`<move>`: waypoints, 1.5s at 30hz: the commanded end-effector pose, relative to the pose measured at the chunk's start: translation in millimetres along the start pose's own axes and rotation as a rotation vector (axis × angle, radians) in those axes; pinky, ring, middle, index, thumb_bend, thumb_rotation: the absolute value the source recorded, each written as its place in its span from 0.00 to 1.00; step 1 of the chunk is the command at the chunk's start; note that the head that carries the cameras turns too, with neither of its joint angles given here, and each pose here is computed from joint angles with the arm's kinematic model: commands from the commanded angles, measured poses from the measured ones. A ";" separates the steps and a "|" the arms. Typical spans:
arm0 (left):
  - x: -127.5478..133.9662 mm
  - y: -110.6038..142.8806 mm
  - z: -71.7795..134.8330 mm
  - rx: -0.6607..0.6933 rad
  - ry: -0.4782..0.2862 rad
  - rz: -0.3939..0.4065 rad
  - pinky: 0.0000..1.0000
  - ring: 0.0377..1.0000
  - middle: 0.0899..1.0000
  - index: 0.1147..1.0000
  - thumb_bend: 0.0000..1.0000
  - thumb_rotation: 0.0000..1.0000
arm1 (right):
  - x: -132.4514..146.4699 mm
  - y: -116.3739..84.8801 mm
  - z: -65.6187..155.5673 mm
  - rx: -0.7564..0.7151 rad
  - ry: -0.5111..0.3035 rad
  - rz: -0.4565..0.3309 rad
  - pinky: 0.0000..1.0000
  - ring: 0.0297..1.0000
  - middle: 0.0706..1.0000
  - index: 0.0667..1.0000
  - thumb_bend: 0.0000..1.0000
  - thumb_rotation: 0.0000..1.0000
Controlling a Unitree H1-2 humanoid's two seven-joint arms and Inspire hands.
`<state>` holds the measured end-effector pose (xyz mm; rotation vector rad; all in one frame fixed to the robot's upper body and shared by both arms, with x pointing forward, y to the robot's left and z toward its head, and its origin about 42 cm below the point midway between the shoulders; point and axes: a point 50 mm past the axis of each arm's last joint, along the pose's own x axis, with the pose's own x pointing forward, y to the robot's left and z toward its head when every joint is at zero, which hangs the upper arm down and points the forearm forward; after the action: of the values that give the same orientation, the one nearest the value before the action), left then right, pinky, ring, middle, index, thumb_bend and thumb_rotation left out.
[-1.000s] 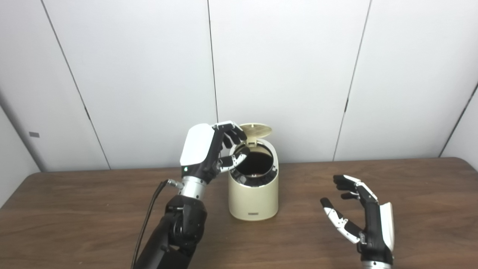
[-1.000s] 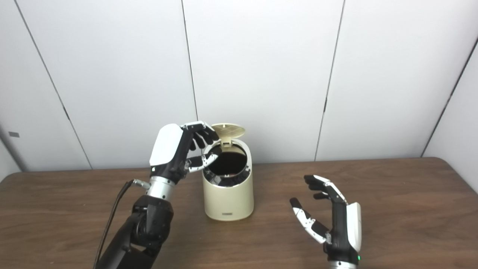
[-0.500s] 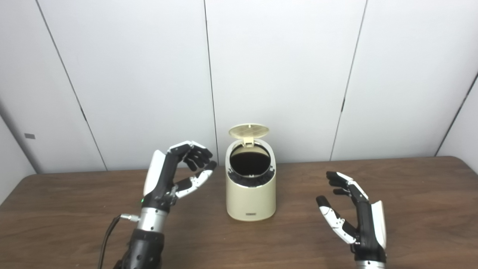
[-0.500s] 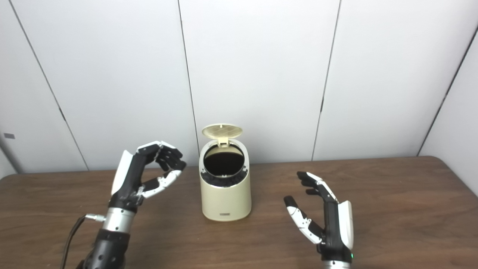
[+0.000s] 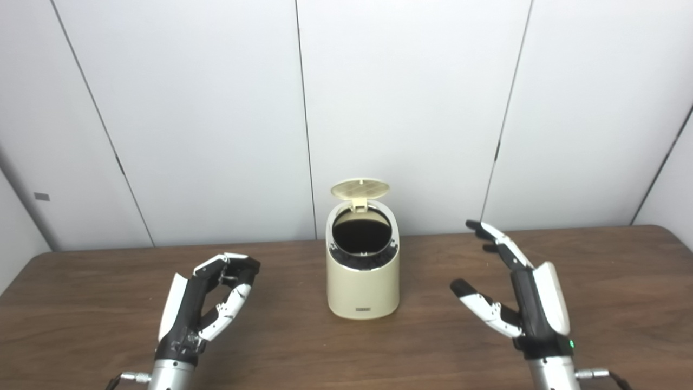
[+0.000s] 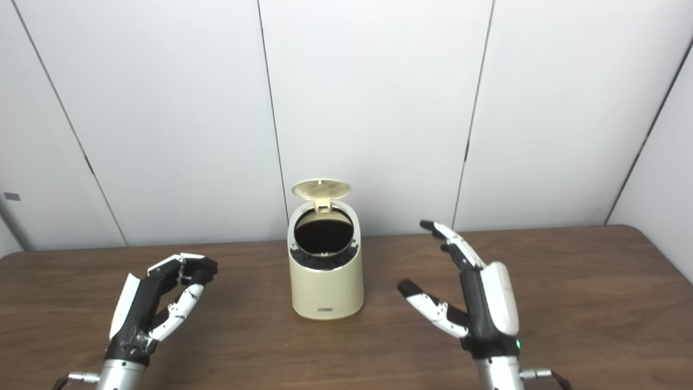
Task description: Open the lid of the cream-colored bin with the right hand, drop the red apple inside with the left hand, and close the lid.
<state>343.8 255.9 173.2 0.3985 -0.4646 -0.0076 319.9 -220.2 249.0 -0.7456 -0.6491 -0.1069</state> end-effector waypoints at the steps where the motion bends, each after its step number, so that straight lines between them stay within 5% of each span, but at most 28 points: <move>1: 6.6 1.1 8.7 0.006 -0.036 -0.004 0.53 0.59 0.59 0.58 0.34 0.59 | 31.3 -16.3 21.4 -0.062 -0.070 0.057 0.84 0.92 0.92 0.91 0.70 0.97; 7: -5.7 -9.6 -4.3 0.079 0.019 -0.073 0.61 0.70 0.71 0.69 0.34 0.77 | 68.3 -29.9 49.7 -0.193 -0.121 0.155 0.93 0.98 0.99 0.96 0.88 1.00; 20: -27.0 -21.5 -24.5 0.122 0.098 -0.099 0.65 0.72 0.72 0.71 0.38 0.78 | 136.5 -31.8 90.2 -0.363 -0.164 0.245 0.93 1.00 1.00 0.99 0.89 1.00; 34: -33.3 -29.5 -23.2 0.140 0.128 -0.096 0.68 0.74 0.72 0.70 0.40 0.76 | 185.1 -3.6 87.9 -0.453 -0.133 0.391 0.92 1.00 1.00 0.97 0.88 0.88; 42: -33.7 -30.1 -20.8 0.142 0.144 -0.096 0.67 0.73 0.72 0.70 0.38 0.77 | 178.6 14.5 65.4 -0.418 -0.073 0.525 0.86 0.95 0.91 0.90 0.89 0.92; 45: -33.5 -29.0 -20.8 0.140 0.139 -0.099 0.67 0.73 0.72 0.70 0.39 0.78 | 171.4 17.8 60.8 -0.393 -0.045 0.570 0.91 0.96 0.92 0.91 0.88 0.92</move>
<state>326.4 241.5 125.5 0.5553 -0.2740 -0.0507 432.9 -141.9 352.1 -1.2865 -0.3998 0.3378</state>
